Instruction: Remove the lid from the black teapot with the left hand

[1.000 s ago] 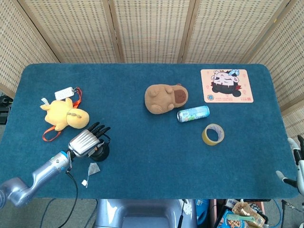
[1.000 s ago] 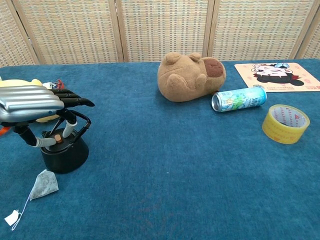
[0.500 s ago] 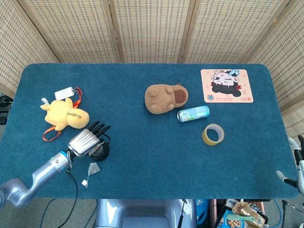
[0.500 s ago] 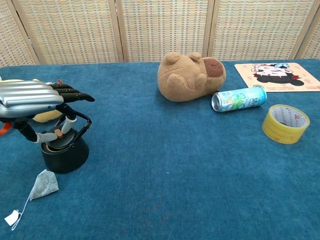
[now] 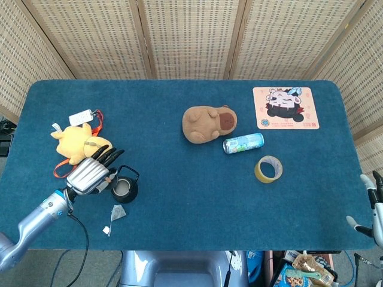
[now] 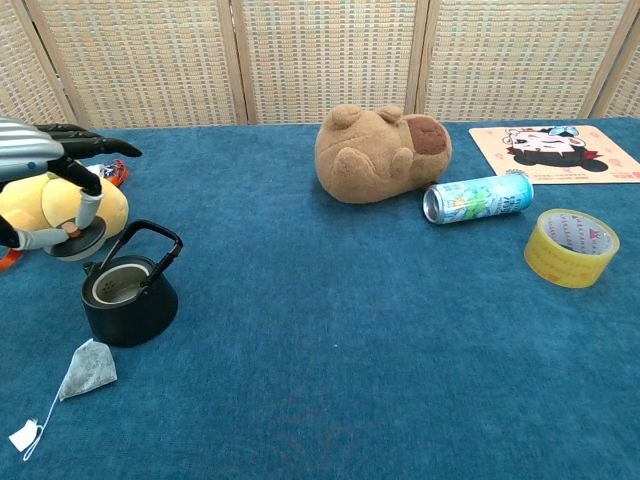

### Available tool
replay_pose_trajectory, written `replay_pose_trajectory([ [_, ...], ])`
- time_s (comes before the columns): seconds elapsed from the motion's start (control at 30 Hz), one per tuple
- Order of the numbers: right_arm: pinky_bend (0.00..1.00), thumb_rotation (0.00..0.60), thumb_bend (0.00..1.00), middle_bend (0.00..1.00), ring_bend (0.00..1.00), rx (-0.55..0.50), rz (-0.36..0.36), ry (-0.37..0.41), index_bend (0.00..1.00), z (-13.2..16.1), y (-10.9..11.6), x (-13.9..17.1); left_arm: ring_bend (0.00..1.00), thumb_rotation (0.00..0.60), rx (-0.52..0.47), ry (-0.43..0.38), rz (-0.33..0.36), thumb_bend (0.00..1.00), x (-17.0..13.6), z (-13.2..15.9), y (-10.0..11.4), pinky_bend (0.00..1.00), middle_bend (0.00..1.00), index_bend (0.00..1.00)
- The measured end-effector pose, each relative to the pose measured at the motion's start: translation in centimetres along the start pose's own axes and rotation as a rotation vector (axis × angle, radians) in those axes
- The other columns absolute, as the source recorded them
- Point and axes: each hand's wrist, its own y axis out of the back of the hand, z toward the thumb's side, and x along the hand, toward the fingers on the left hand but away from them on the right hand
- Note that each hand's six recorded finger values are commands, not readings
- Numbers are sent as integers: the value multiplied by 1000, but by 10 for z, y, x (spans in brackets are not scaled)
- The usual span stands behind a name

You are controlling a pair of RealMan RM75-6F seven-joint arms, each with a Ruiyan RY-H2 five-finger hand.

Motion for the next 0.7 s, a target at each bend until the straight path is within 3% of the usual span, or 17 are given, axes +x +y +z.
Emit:
replay_pose_trajectory([
  [0.27, 0, 600, 0, 0, 0, 0, 9, 6, 0, 2, -2, 0, 0, 600, -14, 90, -63, 475, -15, -37, -47, 0, 0, 572],
  [0.47, 0, 600, 0, 0, 0, 1, 14, 6, 0, 2, -3, 0, 0, 600, -15, 118, -92, 474, -17, -45, -81, 0, 0, 556],
  [0.5, 0, 600, 0, 0, 0, 1, 13, 6, 0, 2, -3, 0, 0, 600, -18, 121, -96, 474, -18, -44, -85, 0, 0, 514],
  [0.57, 0, 600, 0, 0, 0, 0, 12, 6, 0, 2, -2, 0, 0, 600, -23, 130, -107, 470, -18, -44, -89, 0, 0, 209],
  [0.63, 0, 600, 0, 0, 0, -1, 12, 6, 0, 2, -2, 0, 0, 600, -34, 133, -109, 408, -19, -42, -90, 0, 0, 16],
  [0.7, 0, 600, 0, 0, 0, -2, 13, 6, 0, 2, -2, 0, 0, 600, -45, 132, -102, 331, -19, -41, -88, 0, 0, 0],
])
